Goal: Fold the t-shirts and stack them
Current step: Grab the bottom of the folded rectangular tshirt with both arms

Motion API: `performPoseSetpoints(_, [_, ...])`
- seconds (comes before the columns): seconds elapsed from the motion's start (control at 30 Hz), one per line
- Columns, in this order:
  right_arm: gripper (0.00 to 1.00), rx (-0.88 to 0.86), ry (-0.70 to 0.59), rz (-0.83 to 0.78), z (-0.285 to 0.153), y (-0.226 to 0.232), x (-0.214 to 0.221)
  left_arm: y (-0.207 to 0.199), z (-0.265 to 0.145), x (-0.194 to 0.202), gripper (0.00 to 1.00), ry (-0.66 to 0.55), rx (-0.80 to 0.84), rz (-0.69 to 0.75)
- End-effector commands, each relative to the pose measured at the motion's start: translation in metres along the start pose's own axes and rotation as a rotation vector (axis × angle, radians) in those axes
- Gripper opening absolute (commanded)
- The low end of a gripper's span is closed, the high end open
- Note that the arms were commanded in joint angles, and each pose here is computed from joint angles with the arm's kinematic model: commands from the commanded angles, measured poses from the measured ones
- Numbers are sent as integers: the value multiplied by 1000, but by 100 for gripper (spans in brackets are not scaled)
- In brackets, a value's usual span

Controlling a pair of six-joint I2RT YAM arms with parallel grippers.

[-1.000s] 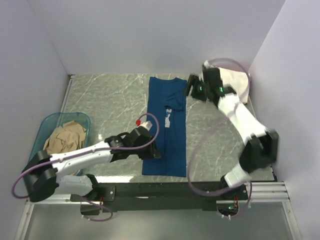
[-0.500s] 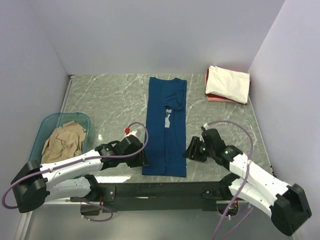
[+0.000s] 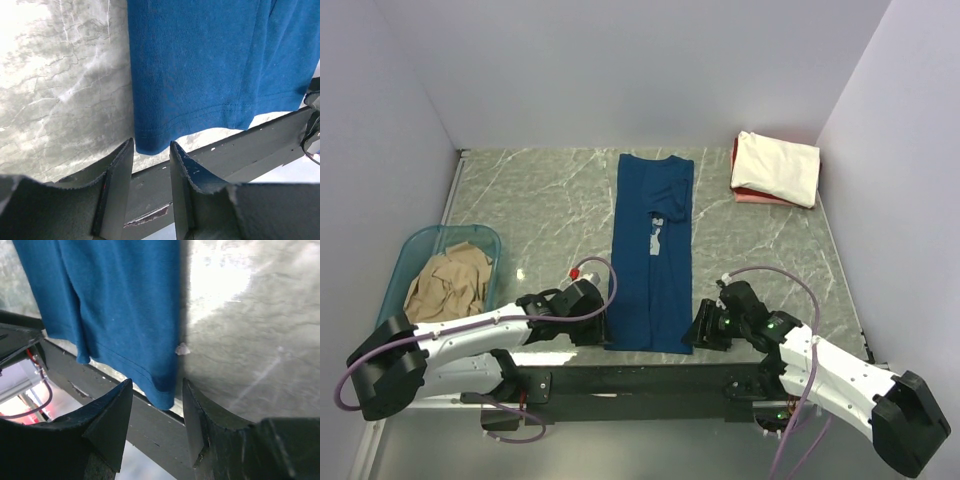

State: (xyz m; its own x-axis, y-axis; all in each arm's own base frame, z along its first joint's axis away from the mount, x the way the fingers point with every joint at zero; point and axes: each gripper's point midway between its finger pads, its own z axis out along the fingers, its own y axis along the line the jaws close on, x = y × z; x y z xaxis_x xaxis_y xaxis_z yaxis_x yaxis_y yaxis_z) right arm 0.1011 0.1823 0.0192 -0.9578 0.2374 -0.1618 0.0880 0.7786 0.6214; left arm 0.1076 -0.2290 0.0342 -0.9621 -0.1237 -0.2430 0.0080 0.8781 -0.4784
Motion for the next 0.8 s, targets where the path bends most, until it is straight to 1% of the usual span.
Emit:
performPoseSetpoints(0.0, [52, 8, 26, 2, 6, -7, 8, -5, 4, 1, 40, 11, 25, -2])
performPoseSetpoints(0.17, [50, 21, 44, 9, 8, -14, 14, 0, 10, 7, 39, 25, 14, -10])
performPoseSetpoints(0.27, [47, 17, 60, 16, 10, -16, 18, 4, 14, 11, 38, 33, 7, -12])
performPoseSetpoints(0.4, [41, 12, 73, 16, 12, -17, 21, 6, 17, 13, 29, 38, 1, -13])
performPoseSetpoints(0.43, [41, 13, 81, 21, 13, -18, 23, 6, 17, 13, 25, 38, 3, -13])
performPoseSetpoints(0.5, [40, 9, 83, 23, 14, -18, 24, 6, 19, 14, 22, 40, 7, -13])
performPoseSetpoints(0.53, [39, 15, 89, 28, 15, -22, 26, 6, 20, 14, 18, 40, 8, -15])
performPoseSetpoints(0.57, [37, 15, 96, 34, 16, -23, 28, 7, 21, 16, 15, 47, 4, -15])
performPoseSetpoints(0.6, [32, 11, 97, 35, 17, -23, 28, 8, 21, 16, 13, 48, 3, -14])
performPoseSetpoints(0.63, [29, 15, 102, 40, 17, -25, 30, 8, 21, 17, 8, 50, 4, -16])
performPoseSetpoints(0.67, [27, 13, 103, 43, 17, -26, 31, 9, 21, 19, 5, 56, 2, -12])
performPoseSetpoints(0.7, [19, 26, 108, 45, 16, -29, 33, 9, 21, 19, 3, 57, 3, -9])
performPoseSetpoints(0.77, [14, 26, 98, 35, 14, -28, 31, 7, 19, 20, 1, 59, 7, -4])
